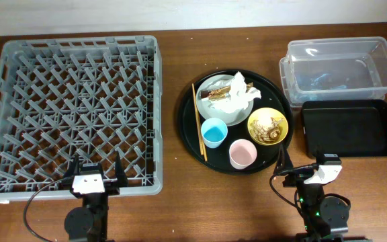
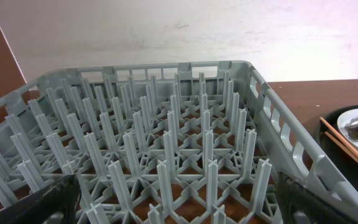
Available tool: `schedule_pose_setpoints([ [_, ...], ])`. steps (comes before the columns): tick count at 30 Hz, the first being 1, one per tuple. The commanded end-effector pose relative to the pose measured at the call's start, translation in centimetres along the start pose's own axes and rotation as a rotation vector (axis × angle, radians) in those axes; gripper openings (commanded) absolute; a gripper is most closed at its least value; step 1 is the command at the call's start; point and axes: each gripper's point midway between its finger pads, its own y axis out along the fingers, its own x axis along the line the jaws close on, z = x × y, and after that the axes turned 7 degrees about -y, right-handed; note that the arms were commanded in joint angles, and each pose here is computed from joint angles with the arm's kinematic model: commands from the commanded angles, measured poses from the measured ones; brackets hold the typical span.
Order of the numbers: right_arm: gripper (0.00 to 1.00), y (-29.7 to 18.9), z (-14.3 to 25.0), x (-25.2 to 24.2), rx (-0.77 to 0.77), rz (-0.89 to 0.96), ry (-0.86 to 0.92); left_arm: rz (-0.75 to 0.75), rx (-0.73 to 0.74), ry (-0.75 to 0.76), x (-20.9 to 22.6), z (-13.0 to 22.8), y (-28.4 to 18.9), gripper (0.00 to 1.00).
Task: Sort waste into correct bins and load items into the dishwasher rack
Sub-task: 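Raise both arms from rest toward the black tray, then grasp the tissue and wrapper with the right gripper, drop into clear bin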
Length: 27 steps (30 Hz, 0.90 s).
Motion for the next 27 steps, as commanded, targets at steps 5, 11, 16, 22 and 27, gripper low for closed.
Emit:
schedule_pose_setpoints([
  [5,0.98,-0.2,-1.4,2.3,-0.064,-0.131,-0.003,0.23,-0.009,0.013,-3.9,-0.2,-0.5,0.99],
  [11,0.98,-2.2,-7.7,4.5,-0.196,-0.24,-0.104,0.357,-0.058,0.021,-6.1,-3.3,-1.9,0.99],
  [16,0.98,-2.3,-11.2,5.3,-0.119,-0.273,-0.099,0.354,-0.025,0.016,-6.4,-7.0,-3.0,0.99],
  [22,0.98,2.1,-14.9,6.5,0.247,-0.312,-0.056,0.333,0.285,-0.039,-6.6,-10.0,1.0,0.99],
  [27,0.98,7.4,-13.9,8.6,0.482,-0.419,0.004,0.307,0.683,-0.012,-6.3,-10.8,6.0,0.99],
])
